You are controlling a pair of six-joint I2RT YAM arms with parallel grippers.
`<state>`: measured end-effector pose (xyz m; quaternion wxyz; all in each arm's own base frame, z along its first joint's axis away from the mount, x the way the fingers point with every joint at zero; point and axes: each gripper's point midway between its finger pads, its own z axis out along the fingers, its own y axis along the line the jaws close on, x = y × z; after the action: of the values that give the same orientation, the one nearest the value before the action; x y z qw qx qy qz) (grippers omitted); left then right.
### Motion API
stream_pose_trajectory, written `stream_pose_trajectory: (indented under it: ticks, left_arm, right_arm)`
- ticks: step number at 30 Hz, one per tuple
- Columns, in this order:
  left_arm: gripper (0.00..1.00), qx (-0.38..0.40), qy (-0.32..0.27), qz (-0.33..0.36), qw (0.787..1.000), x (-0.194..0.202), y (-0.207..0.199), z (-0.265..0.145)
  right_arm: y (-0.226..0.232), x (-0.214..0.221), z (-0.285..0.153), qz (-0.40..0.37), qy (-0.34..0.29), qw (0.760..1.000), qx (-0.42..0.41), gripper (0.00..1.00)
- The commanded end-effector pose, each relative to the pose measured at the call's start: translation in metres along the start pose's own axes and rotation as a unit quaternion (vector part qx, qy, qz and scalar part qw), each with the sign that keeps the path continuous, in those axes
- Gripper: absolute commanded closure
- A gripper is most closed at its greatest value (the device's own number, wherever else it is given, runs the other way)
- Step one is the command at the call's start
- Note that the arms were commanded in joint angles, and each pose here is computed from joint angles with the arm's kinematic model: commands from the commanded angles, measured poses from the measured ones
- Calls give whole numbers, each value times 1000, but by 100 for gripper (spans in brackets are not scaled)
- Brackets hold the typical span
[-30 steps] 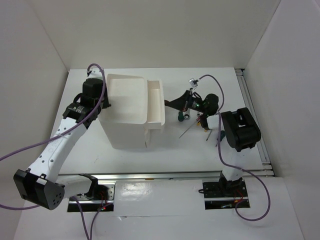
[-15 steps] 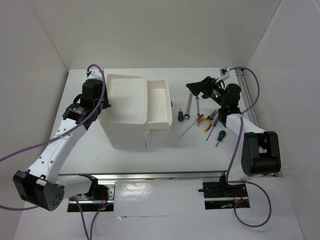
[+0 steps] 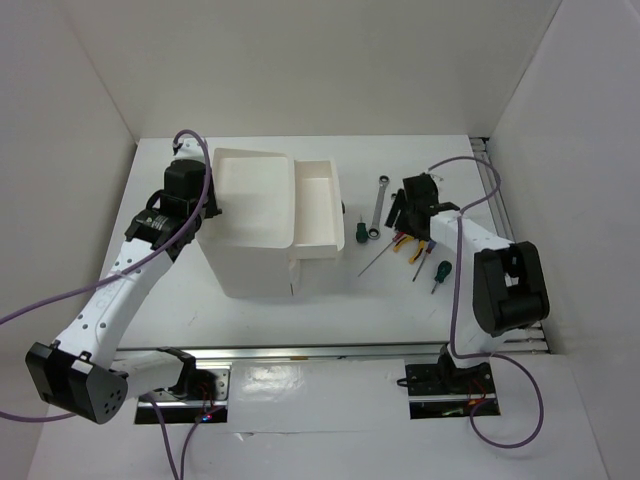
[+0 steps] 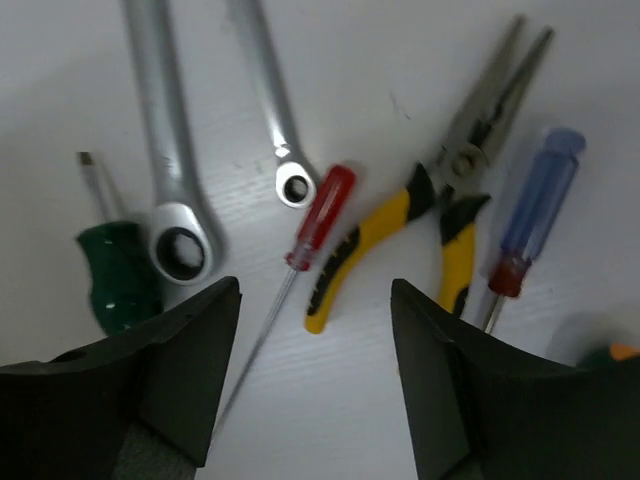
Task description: Sort the tools into containers
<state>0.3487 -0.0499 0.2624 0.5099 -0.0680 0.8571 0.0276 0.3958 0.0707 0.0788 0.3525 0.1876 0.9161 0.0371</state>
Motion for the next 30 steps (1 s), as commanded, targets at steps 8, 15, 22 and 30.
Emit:
stream_pose_trajectory:
  ticks: [8, 15, 22, 30]
  left_arm:
    - [100, -8, 38, -13, 999, 24, 2, -4]
    - [100, -4, 39, -14, 999, 25, 1, -4]
    - [100, -4, 39, -14, 999, 25, 1, -4]
    - [100, 1, 41, -14, 999, 25, -1, -4]
  right_arm:
    - [-14, -15, 16, 5, -5, 999, 32, 36]
    - [13, -27, 36, 0, -3, 1000, 11, 36]
    - [8, -8, 46, 6, 18, 999, 27, 38]
    - [-10, 15, 49, 14, 32, 998, 52, 44]
